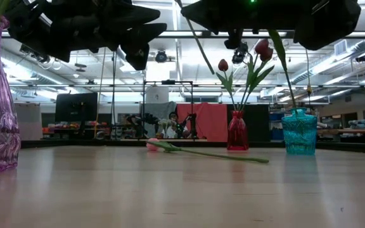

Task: Sort flowers into vase by color
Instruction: Put the left pink tulip into the blue vase

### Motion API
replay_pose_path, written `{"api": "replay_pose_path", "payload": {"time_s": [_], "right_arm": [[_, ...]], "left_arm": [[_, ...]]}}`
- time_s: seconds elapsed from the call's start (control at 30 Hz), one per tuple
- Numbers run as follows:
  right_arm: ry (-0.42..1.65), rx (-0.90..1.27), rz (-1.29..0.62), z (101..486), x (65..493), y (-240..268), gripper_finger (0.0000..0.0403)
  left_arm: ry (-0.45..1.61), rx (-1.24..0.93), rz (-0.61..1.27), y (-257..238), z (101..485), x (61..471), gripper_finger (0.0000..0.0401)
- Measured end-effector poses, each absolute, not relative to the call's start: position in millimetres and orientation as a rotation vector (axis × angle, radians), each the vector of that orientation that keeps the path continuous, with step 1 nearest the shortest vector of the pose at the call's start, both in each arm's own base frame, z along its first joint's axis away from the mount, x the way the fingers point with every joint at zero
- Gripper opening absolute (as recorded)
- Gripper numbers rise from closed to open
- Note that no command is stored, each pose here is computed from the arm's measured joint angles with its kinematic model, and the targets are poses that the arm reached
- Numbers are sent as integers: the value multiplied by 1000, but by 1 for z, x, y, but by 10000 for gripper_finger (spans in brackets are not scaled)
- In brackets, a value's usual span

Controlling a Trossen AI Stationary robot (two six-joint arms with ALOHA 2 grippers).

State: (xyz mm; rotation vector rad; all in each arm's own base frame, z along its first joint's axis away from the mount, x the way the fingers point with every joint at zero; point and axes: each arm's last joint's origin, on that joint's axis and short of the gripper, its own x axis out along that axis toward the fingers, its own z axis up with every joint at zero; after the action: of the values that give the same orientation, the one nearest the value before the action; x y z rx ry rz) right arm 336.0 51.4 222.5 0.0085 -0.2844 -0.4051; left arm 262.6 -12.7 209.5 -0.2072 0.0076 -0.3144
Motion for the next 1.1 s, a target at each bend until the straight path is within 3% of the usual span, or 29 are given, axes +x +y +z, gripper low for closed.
{"api": "replay_pose_path", "payload": {"time_s": [1.1], "right_arm": [[-286,7,-402,223,336,50,3]], "left_arm": [[20,-235,-310,-14,209,263,127]]}}
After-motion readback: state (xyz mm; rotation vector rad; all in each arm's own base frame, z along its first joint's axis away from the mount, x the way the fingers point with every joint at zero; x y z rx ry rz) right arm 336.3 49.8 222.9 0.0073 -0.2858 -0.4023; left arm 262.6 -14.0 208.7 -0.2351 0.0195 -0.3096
